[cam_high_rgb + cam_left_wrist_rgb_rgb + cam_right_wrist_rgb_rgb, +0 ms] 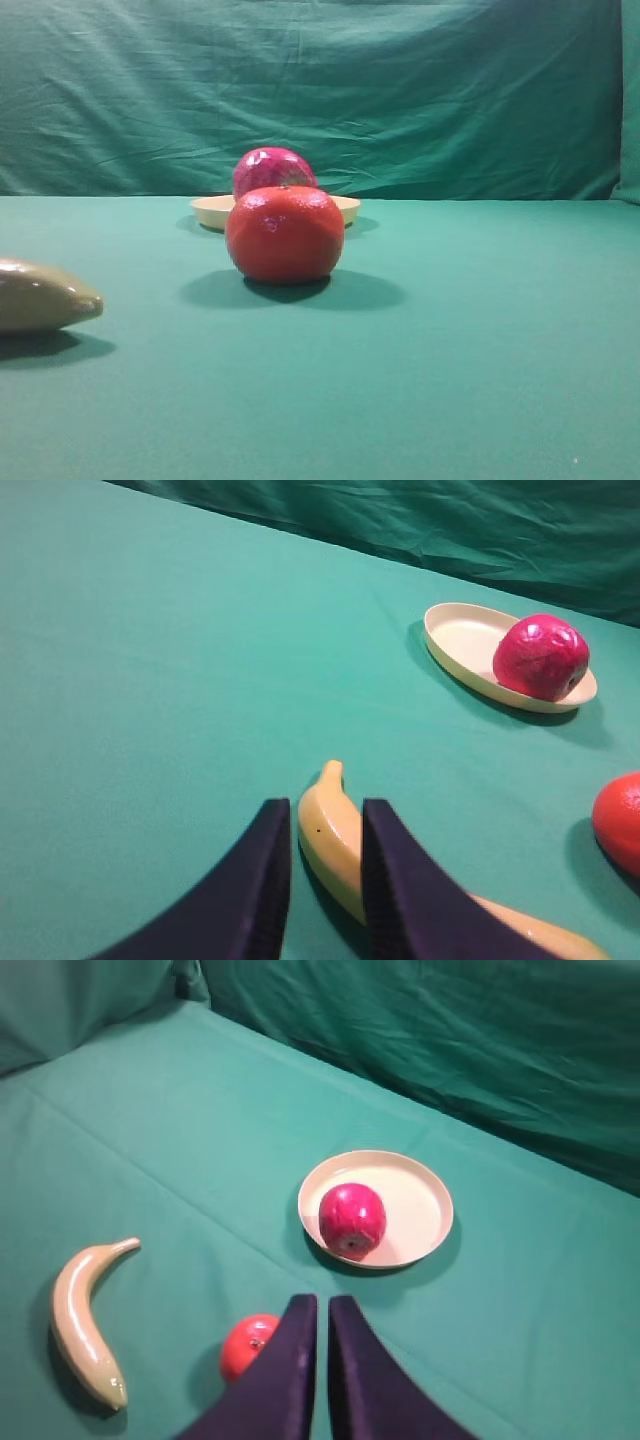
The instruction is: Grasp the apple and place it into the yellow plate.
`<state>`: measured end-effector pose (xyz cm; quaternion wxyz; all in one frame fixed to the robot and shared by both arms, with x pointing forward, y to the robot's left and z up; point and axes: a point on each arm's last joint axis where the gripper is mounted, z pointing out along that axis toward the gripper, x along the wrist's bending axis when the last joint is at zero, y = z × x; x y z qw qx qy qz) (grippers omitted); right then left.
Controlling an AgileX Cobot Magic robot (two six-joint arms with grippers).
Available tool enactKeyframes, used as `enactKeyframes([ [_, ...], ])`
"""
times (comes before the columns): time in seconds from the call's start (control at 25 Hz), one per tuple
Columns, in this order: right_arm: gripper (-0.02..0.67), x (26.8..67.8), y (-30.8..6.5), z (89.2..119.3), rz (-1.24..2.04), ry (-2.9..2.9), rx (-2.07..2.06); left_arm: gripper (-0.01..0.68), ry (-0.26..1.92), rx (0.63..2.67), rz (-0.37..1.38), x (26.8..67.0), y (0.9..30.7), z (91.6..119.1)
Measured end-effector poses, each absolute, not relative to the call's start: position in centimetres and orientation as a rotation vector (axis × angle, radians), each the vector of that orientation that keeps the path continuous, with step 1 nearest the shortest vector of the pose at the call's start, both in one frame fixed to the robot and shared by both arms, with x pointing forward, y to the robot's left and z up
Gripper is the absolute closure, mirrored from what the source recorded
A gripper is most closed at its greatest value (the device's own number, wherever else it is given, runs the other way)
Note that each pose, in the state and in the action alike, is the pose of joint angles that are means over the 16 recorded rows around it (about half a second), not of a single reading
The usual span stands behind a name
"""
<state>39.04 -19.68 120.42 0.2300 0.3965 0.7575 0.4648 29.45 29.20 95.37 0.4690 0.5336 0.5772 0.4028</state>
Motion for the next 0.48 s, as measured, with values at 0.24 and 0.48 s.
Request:
enactKeyframes([
  [0.24,0.649,34.1,-22.8,118.4,1.377,1.990,1.050,0.516,1.415,1.308,0.987,29.4,29.2,95.4],
  [0.48,0.649,29.9,-25.4,115.9,1.443,1.928,1.026,0.516,1.415,1.308,0.987,29.4,29.2,95.4],
])
